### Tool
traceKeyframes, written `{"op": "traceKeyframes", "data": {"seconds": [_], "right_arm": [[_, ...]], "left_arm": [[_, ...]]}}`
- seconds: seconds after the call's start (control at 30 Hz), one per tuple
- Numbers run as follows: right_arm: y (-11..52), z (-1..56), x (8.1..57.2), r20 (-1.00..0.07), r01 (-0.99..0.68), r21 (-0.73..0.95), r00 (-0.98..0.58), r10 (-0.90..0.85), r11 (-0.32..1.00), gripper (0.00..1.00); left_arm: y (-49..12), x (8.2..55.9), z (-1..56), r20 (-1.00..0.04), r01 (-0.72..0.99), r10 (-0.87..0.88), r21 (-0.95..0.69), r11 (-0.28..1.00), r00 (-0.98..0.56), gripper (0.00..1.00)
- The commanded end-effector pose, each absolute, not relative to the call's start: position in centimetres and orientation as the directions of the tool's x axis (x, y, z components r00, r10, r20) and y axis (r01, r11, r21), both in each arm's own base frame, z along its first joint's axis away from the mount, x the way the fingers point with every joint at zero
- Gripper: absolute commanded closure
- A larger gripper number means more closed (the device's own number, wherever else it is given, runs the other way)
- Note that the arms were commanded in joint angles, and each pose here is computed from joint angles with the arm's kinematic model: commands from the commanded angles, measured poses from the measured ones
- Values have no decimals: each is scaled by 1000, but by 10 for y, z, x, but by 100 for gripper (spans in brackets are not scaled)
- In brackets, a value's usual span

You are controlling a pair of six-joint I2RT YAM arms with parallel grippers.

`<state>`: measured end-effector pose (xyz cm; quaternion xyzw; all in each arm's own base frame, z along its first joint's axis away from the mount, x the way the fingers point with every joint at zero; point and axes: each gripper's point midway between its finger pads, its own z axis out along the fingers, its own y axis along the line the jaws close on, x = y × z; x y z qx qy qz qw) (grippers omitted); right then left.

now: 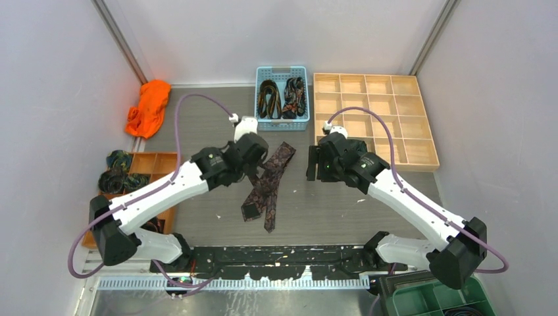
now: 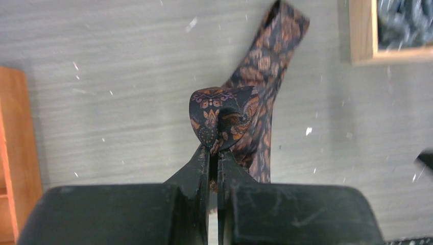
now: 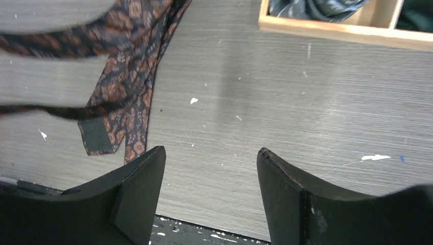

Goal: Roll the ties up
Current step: Flatten out the tie at the center of the board.

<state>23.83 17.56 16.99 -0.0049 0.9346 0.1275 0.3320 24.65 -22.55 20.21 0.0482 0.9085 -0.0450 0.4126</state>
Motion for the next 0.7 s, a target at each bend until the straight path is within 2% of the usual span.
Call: {"op": "traceKeyframes", "data": {"seconds": [0.0, 0.13, 0.3, 0.5, 0.67], "right_arm": [[207, 174, 232, -627, -167, 316, -776, 73, 934, 30], [238, 168, 218, -628, -255, 310, -778, -4, 916, 34], [291, 146, 209, -603, -352, 318, -792, -99, 880, 36], [351, 120, 216, -577, -446, 311, -791, -206, 840, 68], [395, 94, 218, -534, -499, 322, -798, -280, 805, 77]], "left_arm": [[-214, 306, 272, -867, 72, -9, -52, 996, -498, 100], [-191, 353, 302, -898, -7, -50, -52, 999, -436, 100], [-171, 394, 300, -893, -67, -88, -65, 996, -441, 100], [-149, 410, 284, -886, -115, -115, -70, 991, -449, 100], [-126, 415, 279, -882, -149, -143, -84, 985, -448, 100]]}}
